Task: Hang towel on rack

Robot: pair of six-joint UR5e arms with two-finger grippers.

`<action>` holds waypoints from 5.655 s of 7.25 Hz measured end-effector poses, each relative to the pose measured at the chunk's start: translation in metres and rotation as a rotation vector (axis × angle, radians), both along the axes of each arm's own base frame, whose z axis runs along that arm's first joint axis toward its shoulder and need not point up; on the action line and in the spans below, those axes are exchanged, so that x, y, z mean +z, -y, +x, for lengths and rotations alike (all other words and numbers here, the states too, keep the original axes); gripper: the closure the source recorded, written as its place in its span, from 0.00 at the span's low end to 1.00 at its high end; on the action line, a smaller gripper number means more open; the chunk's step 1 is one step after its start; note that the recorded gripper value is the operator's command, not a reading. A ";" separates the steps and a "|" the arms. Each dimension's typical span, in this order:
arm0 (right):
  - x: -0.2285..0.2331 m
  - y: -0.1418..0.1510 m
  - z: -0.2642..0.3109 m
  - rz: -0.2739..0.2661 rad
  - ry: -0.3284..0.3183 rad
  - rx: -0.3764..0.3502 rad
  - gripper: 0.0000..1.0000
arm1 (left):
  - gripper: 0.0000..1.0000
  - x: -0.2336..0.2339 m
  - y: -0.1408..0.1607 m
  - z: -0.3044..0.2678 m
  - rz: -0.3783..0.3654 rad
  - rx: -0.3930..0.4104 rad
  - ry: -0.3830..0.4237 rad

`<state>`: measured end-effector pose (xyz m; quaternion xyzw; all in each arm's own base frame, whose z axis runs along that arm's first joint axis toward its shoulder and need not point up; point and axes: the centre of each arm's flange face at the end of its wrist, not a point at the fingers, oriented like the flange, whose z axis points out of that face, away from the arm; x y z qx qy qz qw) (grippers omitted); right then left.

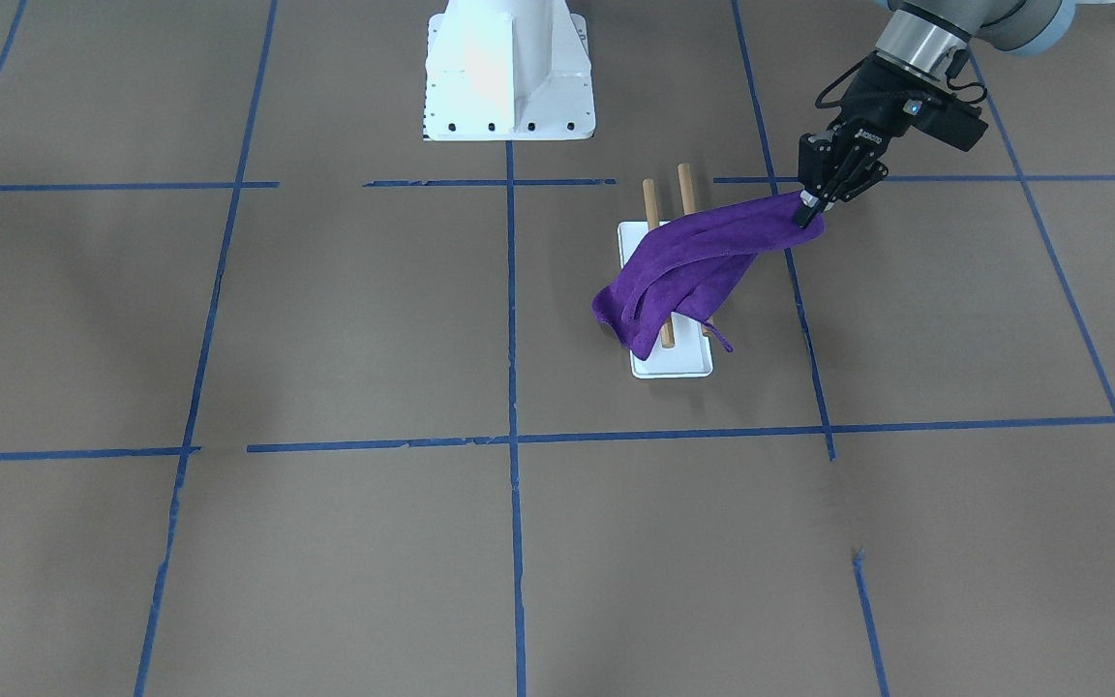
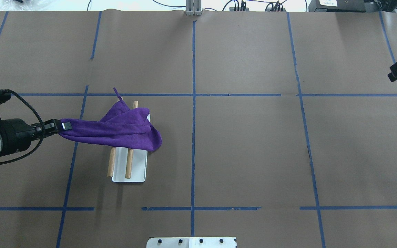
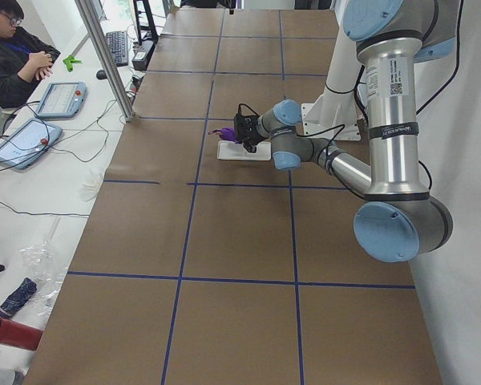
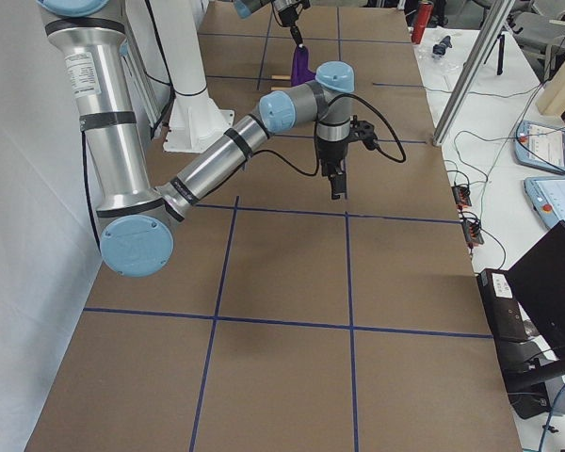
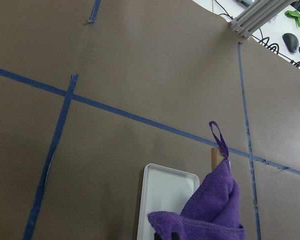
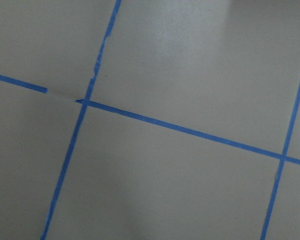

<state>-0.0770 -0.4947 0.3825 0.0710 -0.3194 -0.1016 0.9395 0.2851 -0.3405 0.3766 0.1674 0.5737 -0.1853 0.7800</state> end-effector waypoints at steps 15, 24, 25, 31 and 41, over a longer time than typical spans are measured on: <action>0.161 0.004 0.089 -0.204 0.025 -0.016 0.00 | 0.00 0.087 0.068 -0.035 0.078 0.205 0.551; 0.271 0.014 0.121 -0.174 0.158 0.097 0.00 | 0.00 0.158 0.203 -0.265 0.033 0.490 0.679; 0.270 0.013 0.121 -0.187 0.178 0.109 0.00 | 0.00 0.187 0.204 -0.297 -0.004 0.485 0.648; 0.271 0.005 0.137 -0.199 0.205 0.150 0.00 | 0.00 0.252 0.195 -0.354 -0.140 0.442 0.519; 0.271 0.001 0.143 -0.218 0.201 0.167 0.00 | 0.00 0.249 0.195 -0.355 -0.136 0.438 0.518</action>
